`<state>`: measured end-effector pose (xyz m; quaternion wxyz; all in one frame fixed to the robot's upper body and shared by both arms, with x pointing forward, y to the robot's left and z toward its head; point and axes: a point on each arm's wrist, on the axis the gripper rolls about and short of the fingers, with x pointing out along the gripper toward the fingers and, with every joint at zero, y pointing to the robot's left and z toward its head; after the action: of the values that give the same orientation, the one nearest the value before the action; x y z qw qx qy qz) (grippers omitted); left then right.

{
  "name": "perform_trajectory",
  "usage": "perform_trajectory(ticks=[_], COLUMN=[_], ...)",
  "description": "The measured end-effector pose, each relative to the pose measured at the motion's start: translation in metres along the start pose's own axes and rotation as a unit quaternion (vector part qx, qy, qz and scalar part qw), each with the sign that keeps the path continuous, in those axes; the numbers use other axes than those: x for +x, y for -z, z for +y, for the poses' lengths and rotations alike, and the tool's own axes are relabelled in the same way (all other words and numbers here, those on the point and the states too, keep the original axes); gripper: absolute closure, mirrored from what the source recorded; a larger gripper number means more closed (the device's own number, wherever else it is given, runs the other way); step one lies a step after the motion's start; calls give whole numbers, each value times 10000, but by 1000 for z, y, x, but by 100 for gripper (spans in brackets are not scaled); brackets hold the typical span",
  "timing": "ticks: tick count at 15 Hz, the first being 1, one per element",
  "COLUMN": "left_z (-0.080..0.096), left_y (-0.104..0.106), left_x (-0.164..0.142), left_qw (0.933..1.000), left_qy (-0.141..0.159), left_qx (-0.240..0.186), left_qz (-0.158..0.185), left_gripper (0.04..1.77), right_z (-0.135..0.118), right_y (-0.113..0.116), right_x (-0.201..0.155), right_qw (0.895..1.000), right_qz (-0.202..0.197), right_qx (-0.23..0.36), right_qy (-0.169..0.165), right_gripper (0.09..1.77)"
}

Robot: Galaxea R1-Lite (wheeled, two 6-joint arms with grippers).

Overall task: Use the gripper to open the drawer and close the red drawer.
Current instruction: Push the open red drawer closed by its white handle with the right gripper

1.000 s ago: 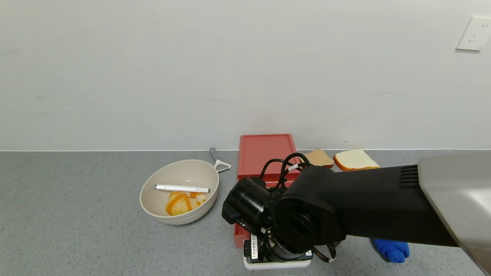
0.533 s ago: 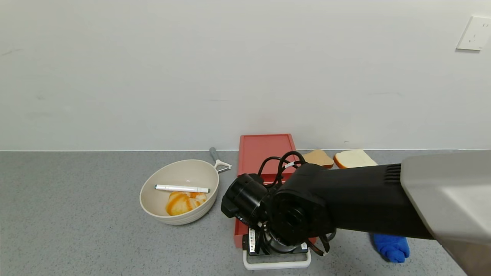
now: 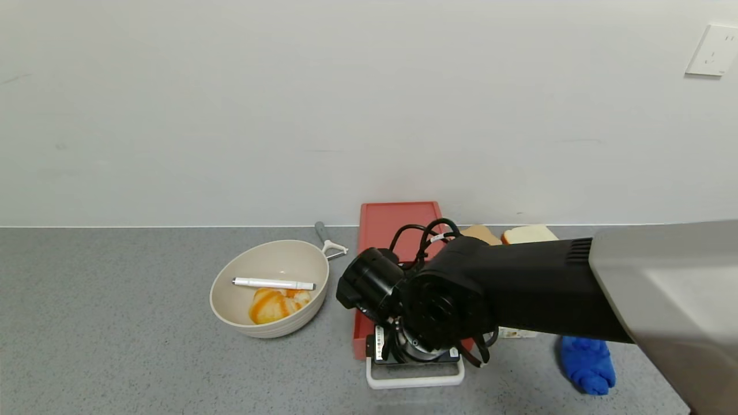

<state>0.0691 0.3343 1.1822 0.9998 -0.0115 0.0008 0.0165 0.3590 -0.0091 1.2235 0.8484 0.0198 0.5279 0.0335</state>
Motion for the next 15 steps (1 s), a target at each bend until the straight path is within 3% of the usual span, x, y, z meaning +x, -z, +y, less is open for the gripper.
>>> perform_trajectory(ticks=[4,15], left_z=[0,0], left_y=[0,0], left_x=[0,0], left_qw=[10000,10000], left_qy=[-1,0], left_qx=[0,0], left_qz=[0,0], left_gripper=[9,9], right_z=[1,-1], right_y=[-11,-36], right_x=[1,14], right_qw=[9994,9979], right_qz=[-266,-590], right_qx=[-35,-27], right_qy=[-225,-256], right_gripper=[15,15])
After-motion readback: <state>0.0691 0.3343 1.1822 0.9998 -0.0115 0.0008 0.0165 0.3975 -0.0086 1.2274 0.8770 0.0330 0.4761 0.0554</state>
